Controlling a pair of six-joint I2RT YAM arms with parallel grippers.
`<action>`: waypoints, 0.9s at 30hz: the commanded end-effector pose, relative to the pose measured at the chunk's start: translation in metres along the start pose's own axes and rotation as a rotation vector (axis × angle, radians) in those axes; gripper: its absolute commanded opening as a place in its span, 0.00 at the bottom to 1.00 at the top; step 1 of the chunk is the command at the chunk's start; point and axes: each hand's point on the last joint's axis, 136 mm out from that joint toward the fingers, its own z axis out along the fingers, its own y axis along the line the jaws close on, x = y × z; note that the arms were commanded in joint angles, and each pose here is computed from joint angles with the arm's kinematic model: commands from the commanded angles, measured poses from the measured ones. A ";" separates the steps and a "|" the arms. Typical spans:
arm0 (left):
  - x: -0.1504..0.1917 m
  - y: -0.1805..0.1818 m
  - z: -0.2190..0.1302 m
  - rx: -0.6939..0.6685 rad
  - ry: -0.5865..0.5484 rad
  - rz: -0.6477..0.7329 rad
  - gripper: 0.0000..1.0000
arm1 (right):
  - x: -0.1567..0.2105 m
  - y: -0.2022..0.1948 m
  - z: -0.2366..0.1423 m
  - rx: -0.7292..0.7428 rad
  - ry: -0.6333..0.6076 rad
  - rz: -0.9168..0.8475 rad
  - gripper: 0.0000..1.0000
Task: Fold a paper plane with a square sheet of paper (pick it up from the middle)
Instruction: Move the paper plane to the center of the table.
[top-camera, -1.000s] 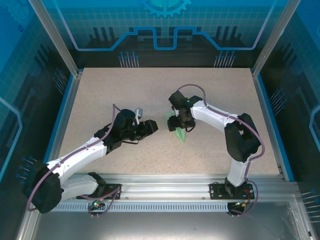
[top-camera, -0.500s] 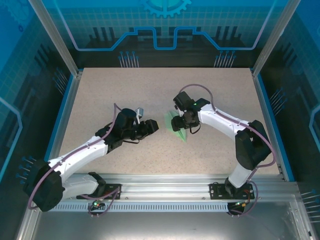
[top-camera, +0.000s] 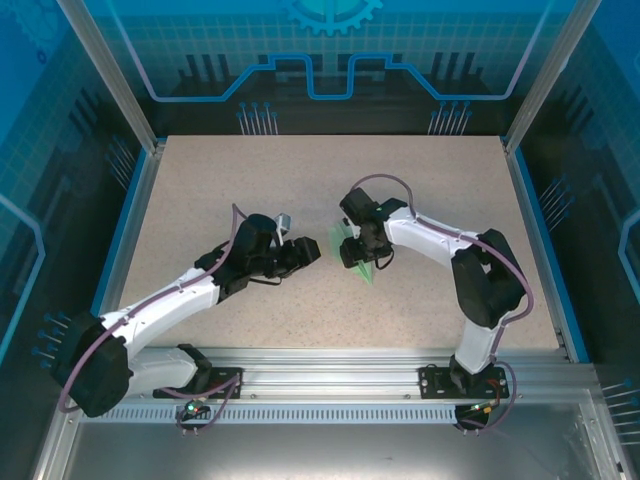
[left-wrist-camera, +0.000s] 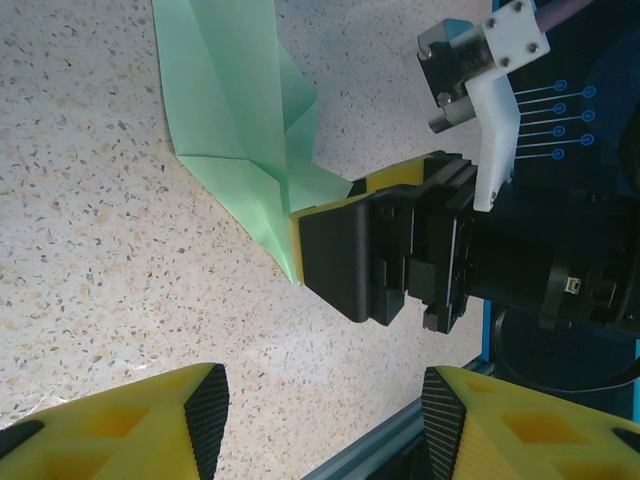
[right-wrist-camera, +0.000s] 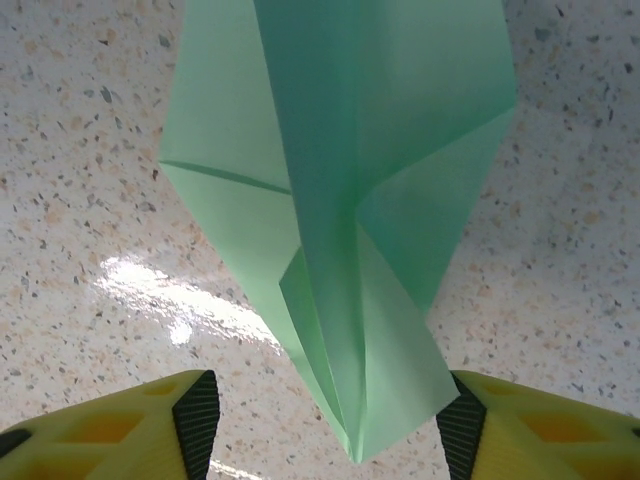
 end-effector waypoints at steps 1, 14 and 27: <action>0.000 -0.011 0.000 0.015 0.014 0.034 0.58 | 0.000 0.008 0.004 -0.013 0.022 -0.024 0.62; 0.001 -0.012 0.006 0.009 0.028 0.036 0.58 | 0.006 0.003 0.004 0.155 0.029 -0.051 0.48; 0.004 -0.011 0.011 -0.001 0.045 0.039 0.58 | 0.008 0.015 0.019 0.191 0.059 -0.080 0.28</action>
